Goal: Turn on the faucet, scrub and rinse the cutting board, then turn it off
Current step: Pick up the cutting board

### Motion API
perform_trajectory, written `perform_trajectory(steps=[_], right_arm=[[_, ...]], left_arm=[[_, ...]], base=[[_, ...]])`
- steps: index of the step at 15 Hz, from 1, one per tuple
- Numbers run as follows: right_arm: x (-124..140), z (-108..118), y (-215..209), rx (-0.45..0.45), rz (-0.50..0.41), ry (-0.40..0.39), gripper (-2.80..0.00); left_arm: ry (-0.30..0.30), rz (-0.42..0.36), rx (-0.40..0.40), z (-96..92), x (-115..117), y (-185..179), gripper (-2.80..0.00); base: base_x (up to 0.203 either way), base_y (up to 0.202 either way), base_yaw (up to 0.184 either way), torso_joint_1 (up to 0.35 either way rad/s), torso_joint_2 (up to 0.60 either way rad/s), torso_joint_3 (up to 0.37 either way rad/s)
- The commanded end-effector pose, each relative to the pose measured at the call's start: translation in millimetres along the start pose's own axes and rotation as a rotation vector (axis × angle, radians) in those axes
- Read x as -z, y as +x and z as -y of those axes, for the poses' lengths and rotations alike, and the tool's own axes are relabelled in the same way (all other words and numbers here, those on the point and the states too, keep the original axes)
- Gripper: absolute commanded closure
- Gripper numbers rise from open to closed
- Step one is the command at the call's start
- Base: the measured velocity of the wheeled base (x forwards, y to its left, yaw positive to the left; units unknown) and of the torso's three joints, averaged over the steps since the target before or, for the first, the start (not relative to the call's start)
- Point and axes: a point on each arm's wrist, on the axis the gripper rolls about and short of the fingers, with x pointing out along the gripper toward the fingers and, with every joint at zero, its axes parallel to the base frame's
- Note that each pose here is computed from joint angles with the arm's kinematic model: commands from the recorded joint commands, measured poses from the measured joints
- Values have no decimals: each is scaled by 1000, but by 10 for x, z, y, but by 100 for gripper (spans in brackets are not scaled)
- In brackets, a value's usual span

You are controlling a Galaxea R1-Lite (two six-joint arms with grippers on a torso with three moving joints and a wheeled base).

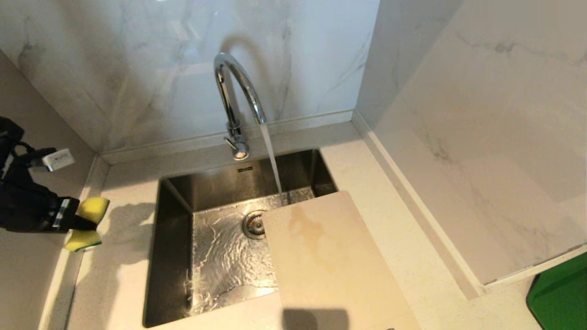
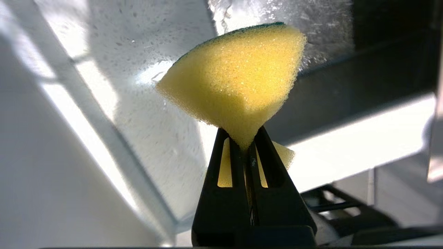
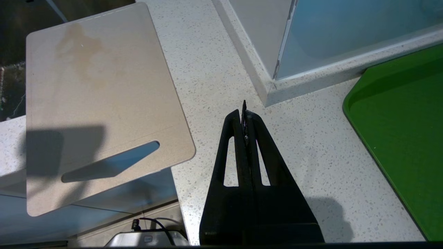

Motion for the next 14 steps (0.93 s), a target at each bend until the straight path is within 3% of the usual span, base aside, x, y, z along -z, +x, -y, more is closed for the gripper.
perform_trajectory(steps=[1, 6, 14], right_arm=[[5, 0, 0, -1, 0, 0, 0], [5, 0, 0, 0, 0, 0, 0], [5, 0, 0, 1, 0, 0, 0]], left_arm=[[61, 103, 2, 184, 226, -462, 0], [114, 133, 34, 387, 842, -746, 0], [129, 213, 78, 518, 1367, -969, 0]], base=[[0, 0, 0, 0, 0, 0], [0, 0, 0, 0, 0, 0], [0, 0, 0, 0, 0, 0]])
